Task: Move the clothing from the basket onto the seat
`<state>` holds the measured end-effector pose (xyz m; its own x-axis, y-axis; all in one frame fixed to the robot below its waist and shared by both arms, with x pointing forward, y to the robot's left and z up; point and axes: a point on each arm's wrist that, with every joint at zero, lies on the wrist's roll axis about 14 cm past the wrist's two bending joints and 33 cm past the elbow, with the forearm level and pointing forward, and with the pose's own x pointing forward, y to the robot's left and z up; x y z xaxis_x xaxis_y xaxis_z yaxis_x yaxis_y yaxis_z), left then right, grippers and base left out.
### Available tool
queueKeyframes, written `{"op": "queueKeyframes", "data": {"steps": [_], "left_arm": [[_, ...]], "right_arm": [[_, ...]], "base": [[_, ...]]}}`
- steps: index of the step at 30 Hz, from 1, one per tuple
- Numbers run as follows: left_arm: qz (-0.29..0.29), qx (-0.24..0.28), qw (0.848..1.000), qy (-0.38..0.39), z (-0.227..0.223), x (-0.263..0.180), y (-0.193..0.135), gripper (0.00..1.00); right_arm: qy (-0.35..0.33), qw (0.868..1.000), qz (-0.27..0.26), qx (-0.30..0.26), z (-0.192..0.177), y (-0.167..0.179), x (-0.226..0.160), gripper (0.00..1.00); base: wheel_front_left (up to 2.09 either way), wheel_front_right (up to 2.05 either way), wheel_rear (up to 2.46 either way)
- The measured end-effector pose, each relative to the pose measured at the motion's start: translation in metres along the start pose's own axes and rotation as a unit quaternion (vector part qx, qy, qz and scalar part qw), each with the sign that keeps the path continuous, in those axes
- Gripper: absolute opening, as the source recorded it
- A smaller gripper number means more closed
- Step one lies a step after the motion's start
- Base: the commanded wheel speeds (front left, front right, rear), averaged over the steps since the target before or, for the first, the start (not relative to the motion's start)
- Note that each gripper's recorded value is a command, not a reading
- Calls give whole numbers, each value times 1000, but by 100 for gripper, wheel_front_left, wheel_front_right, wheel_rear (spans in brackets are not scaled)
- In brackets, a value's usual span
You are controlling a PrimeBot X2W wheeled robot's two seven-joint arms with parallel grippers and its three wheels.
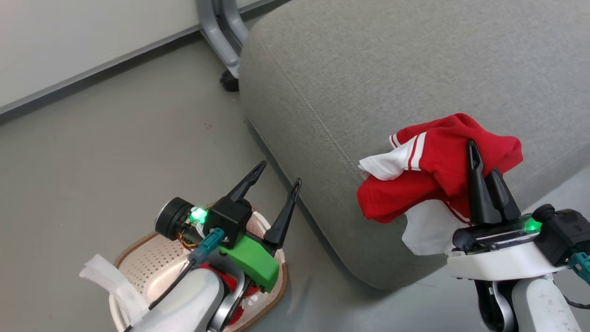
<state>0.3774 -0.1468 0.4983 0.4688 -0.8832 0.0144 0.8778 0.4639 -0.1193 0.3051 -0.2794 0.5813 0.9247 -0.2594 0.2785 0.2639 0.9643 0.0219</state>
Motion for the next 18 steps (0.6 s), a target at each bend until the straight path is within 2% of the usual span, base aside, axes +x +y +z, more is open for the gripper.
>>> {"op": "queueKeyframes", "data": {"steps": [5,8,18], "left_arm": [[-51,-11,999,9,-9,17,-19,100],[-69,-13,997,14,-15,24,-20,100],[-93,-30,995,4,-29,46,0,100]], "right_arm": [[17,999,-39,-17,-6,-22,-7,0],[12,998,-49,-29,-4,-31,7,0],[-51,995,-29,-81,11,-29,105,0]], "base": [[0,0,0],[0,0,0],[0,0,0]]}}
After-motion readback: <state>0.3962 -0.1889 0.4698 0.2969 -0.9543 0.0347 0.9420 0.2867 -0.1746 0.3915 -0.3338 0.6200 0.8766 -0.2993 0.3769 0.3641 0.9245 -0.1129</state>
